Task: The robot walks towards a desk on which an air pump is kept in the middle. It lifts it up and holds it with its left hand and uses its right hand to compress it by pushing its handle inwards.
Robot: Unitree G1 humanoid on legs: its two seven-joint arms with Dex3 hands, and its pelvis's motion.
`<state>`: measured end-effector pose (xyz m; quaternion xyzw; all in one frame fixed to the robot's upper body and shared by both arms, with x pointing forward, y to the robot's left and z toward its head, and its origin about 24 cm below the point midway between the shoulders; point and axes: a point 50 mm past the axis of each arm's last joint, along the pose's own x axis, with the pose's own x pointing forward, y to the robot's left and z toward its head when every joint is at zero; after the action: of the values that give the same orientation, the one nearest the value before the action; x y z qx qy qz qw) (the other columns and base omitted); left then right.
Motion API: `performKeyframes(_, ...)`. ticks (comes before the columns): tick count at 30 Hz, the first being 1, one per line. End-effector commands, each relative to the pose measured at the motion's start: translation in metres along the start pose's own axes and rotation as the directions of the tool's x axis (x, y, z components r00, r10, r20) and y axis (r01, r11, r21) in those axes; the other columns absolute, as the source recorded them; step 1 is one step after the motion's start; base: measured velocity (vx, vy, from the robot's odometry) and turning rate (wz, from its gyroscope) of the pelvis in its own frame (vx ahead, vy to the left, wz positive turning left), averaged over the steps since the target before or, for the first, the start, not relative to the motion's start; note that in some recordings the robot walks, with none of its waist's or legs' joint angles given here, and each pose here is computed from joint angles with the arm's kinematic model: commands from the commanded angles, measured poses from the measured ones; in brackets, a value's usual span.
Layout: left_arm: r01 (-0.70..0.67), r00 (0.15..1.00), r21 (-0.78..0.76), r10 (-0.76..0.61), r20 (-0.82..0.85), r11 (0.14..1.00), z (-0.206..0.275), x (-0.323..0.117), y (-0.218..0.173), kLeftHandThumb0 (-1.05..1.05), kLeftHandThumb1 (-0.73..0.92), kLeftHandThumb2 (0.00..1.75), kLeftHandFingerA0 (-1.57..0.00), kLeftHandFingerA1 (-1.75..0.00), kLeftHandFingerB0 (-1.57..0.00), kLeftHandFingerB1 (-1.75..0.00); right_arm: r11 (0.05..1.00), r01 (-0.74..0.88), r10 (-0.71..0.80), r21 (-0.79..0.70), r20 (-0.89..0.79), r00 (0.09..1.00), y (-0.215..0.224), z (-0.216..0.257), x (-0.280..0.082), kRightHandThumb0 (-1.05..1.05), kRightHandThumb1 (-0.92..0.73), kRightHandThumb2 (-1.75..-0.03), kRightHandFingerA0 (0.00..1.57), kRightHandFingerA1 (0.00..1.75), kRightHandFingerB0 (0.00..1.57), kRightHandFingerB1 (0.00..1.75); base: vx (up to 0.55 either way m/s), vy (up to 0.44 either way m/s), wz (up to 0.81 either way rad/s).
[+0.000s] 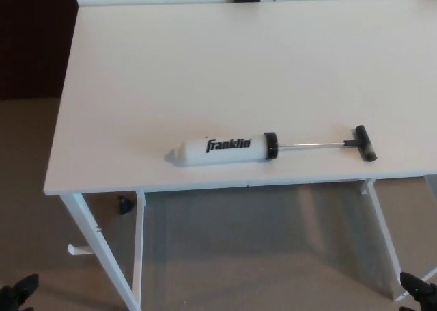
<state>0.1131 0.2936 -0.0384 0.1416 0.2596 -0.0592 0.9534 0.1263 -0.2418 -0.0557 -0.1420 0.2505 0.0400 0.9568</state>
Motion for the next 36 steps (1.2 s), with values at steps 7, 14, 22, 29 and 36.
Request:
performKeyframes(7, 0.0, 1.0, 0.036, 0.0, 0.003, 0.999, 0.002, 0.002, 0.003, -0.74, 0.71, 0.98, -0.04, -0.33, -0.04, -0.2, 1.0, 0.009, -0.009, -0.015, -0.009, 1.0, -0.004, 0.0, 0.001, -0.73, -0.78, -1.09, 0.04, 0.45, 0.02, 0.26, 0.0, -0.082, 0.02)
performKeyframes(14, -0.098, 0.993, -0.104, 0.104, 0.051, 0.99, 0.008, -0.005, 0.001, -0.62, 0.6, 0.93, 0.0, -0.4, 0.0, -0.29, 1.0, 0.027, -0.027, -0.013, -0.006, 1.0, -0.003, 0.002, 0.004, -0.74, -0.78, -1.07, 0.05, 0.45, 0.0, 0.25, 0.0, 0.0, 0.0)
performKeyframes(22, -0.509, 0.732, -0.434, 0.639, 0.235, 0.743, 0.042, -0.063, 0.051, -0.42, 0.58, 0.62, -0.01, -0.2, -0.02, -0.2, 1.0, 0.02, -0.02, -0.005, 0.016, 1.0, -0.005, 0.007, 0.0, -0.76, -0.79, -1.08, 0.04, 0.39, 0.01, 0.23, 0.0, 0.0, 0.0)
performKeyframes(29, -0.621, 0.368, -0.304, 0.611, 0.701, 0.722, 0.175, -0.111, 0.086, -0.4, 0.49, 0.56, -0.08, -0.31, -0.12, -0.28, 1.0, 0.024, -0.024, -0.007, 0.025, 0.999, -0.008, 0.011, 0.0, -0.71, -0.77, -1.08, 0.03, 0.43, 0.02, 0.26, 0.0, 0.0, 0.0)
performKeyframes(36, -0.668, 0.274, 0.042, 0.192, 0.942, 0.743, 0.288, -0.115, 0.05, -0.32, 0.23, 0.83, -0.01, -0.51, 0.0, -0.48, 0.999, 0.035, -0.035, -0.008, 0.018, 0.999, -0.008, 0.01, 0.0, -0.66, -0.77, -1.1, 0.02, 0.44, 0.0, 0.3, 0.0, 0.0, 0.0)
